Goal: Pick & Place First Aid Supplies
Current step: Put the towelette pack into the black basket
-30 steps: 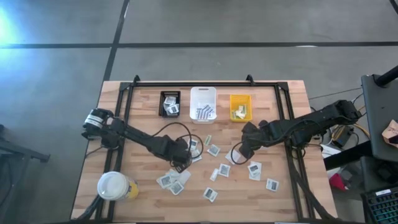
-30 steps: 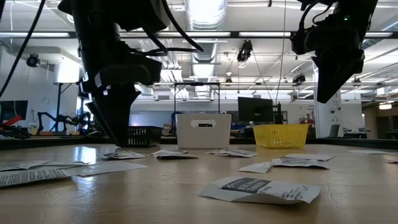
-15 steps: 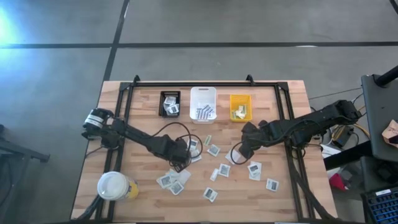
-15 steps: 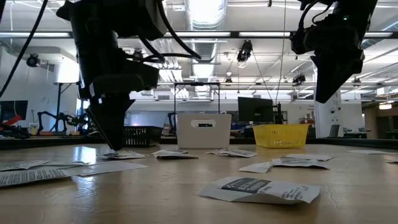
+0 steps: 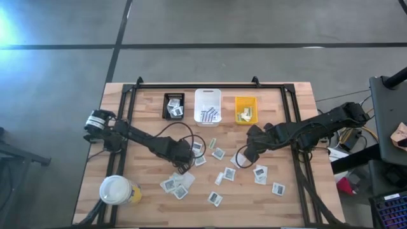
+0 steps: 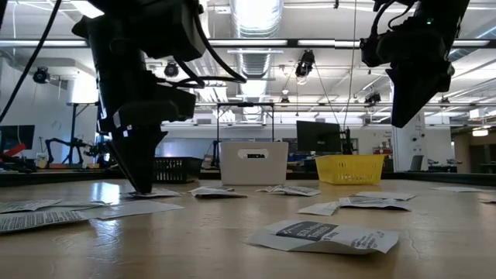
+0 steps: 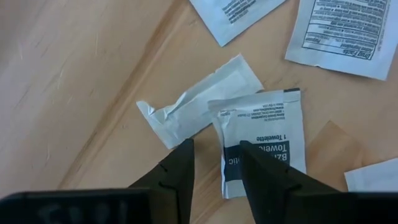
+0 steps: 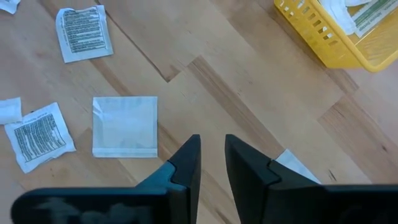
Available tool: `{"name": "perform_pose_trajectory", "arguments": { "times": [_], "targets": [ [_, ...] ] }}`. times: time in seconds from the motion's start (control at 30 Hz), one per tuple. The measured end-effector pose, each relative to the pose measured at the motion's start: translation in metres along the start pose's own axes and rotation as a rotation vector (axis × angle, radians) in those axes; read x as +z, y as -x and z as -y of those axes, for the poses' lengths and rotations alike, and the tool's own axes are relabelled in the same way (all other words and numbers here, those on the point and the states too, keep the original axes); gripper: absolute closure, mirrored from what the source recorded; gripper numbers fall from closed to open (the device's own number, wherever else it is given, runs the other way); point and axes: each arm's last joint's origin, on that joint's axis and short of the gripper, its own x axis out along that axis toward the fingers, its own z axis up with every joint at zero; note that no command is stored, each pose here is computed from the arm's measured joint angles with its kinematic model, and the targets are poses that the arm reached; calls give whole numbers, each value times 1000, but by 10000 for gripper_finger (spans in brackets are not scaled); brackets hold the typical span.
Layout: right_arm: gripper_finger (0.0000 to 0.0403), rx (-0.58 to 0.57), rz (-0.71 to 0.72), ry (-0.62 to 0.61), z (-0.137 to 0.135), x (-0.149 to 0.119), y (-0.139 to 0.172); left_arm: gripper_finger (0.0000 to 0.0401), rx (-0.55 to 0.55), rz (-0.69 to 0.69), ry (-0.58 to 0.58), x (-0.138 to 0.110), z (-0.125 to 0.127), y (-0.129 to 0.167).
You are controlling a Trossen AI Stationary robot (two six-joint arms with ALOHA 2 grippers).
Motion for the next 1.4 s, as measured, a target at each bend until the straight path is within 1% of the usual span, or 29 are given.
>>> {"name": "perform_pose_trajectory", "arguments": {
  "times": [0.13, 0.37, 0.63, 0.87, 1.0, 1.17, 1.27, 1.4],
  "targets": [
    [324, 2, 2, -1, 0, 0, 0, 301, 10, -19, -2, -3, -5, -4],
    [314, 3, 2, -1, 0, 0, 0, 347, 23, -52, -18, -6, -10, -8],
    [315, 4, 3, -2, 0, 0, 0, 395, 27, -57, -50, -6, -11, -9],
    [331, 4, 3, -2, 0, 0, 0, 400, 27, -58, -71, -6, -11, -9],
    [335, 4, 3, -1, 0, 0, 0, 400, 14, -48, -93, -5, -11, -4],
    [327, 5, 2, -1, 0, 0, 0, 401, -1, -16, -105, -4, -13, 10],
    [322, 4, 2, 1, 0, 0, 0, 401, -40, 34, -101, 0, -16, 23],
    [316, 5, 2, 5, -1, 0, 0, 401, -60, 76, -91, 4, -20, 35]
  ]
}}
